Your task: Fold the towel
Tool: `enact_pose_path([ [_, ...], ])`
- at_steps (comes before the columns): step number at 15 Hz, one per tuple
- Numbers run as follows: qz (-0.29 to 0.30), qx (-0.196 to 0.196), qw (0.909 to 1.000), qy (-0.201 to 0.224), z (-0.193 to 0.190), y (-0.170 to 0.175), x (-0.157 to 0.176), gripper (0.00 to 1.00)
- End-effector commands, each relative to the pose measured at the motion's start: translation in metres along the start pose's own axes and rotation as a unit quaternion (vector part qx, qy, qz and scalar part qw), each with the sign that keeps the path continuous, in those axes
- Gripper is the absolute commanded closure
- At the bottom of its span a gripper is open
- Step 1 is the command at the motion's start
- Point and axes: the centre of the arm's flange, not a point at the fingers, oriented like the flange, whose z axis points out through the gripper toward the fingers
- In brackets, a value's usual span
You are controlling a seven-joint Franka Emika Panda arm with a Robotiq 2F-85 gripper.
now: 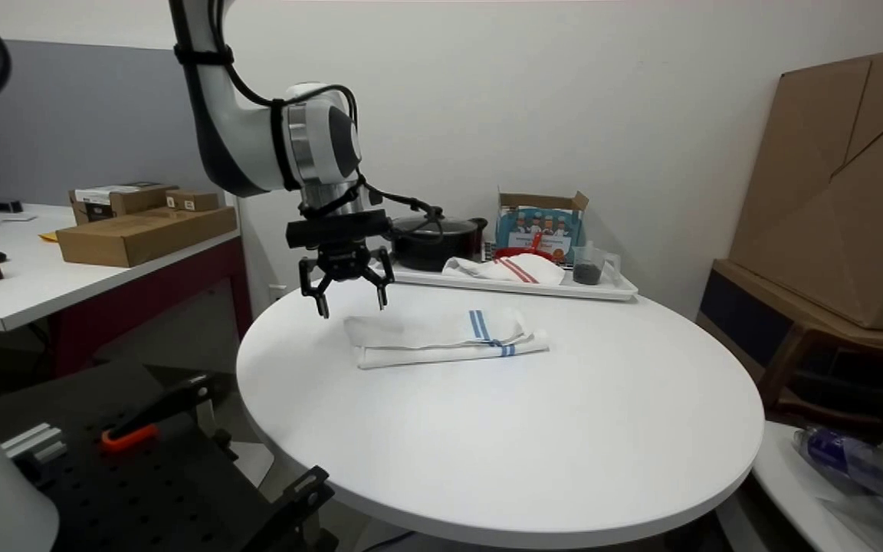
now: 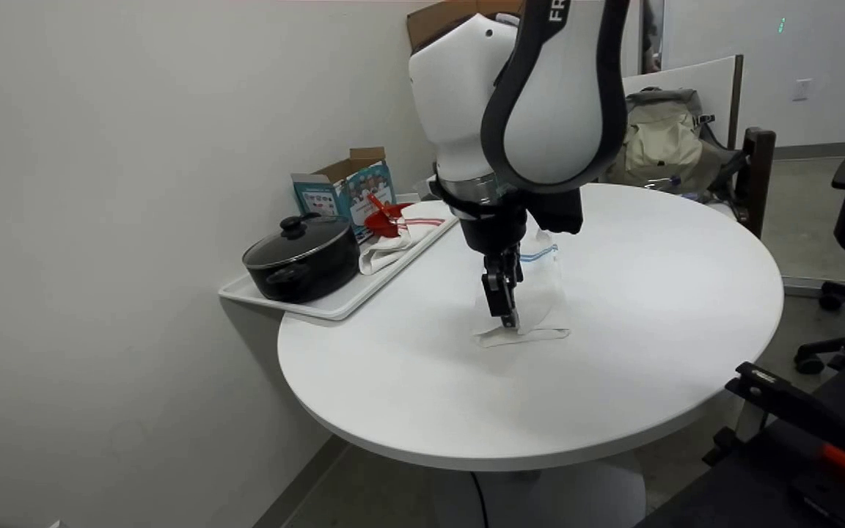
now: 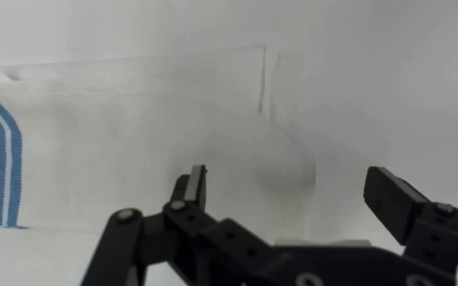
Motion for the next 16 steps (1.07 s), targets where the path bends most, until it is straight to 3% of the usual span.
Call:
enact_pose_path([
  [1, -0.004, -0.022, 0.9996, 0.016, 0.003, -0.011, -0.005, 0.00],
  [11, -0.012, -0.090, 0.9956, 0.023, 0.037, -0.012, 0.004, 0.00],
  [16, -0.010, -0.098, 0.9951, 0.008, 0.055, -0.016, 0.007, 0.00],
])
